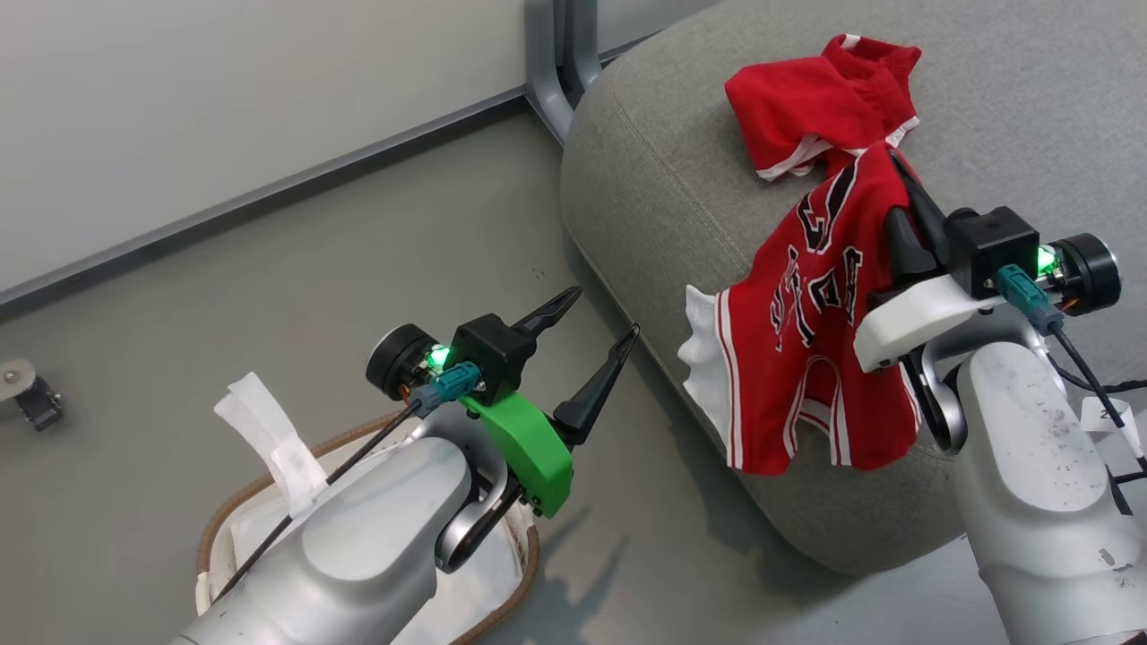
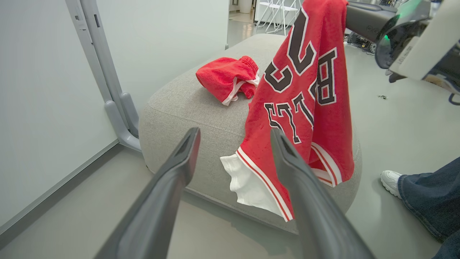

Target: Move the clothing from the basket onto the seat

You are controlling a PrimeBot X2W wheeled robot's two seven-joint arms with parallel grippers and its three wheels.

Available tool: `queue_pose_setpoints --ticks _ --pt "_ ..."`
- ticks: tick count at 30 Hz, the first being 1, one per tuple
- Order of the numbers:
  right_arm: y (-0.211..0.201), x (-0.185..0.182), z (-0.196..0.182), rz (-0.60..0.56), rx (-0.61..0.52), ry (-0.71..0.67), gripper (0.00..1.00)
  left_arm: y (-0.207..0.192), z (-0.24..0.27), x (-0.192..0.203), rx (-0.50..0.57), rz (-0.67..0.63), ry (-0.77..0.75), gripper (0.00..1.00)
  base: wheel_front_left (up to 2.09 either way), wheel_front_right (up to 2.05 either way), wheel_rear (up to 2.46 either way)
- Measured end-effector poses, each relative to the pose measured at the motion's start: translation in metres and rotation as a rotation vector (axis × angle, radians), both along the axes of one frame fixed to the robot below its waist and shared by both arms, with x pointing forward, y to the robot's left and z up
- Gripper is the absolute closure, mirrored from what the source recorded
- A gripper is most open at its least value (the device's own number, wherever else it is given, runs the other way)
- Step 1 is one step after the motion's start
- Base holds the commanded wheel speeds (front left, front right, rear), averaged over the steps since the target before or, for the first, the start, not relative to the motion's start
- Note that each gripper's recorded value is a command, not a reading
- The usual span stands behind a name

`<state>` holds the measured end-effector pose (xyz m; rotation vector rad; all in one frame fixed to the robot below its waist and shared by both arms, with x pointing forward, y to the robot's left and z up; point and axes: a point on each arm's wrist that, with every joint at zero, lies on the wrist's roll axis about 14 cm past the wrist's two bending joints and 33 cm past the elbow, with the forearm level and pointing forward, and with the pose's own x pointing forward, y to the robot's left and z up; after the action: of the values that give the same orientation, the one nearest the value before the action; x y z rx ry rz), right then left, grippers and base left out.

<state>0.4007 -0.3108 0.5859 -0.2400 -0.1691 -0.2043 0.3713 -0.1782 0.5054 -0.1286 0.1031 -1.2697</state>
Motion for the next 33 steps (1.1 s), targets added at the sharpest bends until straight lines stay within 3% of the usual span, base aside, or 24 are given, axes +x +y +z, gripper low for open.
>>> queue_pose_setpoints --ticks 8,18,27,33 --pt "-0.026 0.007 -0.010 -0.071 0.014 0.026 1.00 -0.013 -0.013 -0.003 -0.029 -0.053 0.043 0.00 0.00 0.00 0.00" --pt "-0.059 0.073 0.082 -0.074 -0.134 -0.095 1.00 0.009 -0.019 0.023 -0.044 0.026 0.026 0.00 0.00 0.00 0.00" --pt "-0.108 0.118 0.163 -0.185 -0.237 -0.126 1.00 0.030 -0.034 0.045 -0.050 0.097 0.046 0.00 0.00 0.00 0.00" --pt "-0.141 0.142 0.158 -0.277 -0.259 -0.071 1.00 0.044 -0.054 0.062 -0.038 0.141 0.066 0.00 0.00 0.00 0.00"
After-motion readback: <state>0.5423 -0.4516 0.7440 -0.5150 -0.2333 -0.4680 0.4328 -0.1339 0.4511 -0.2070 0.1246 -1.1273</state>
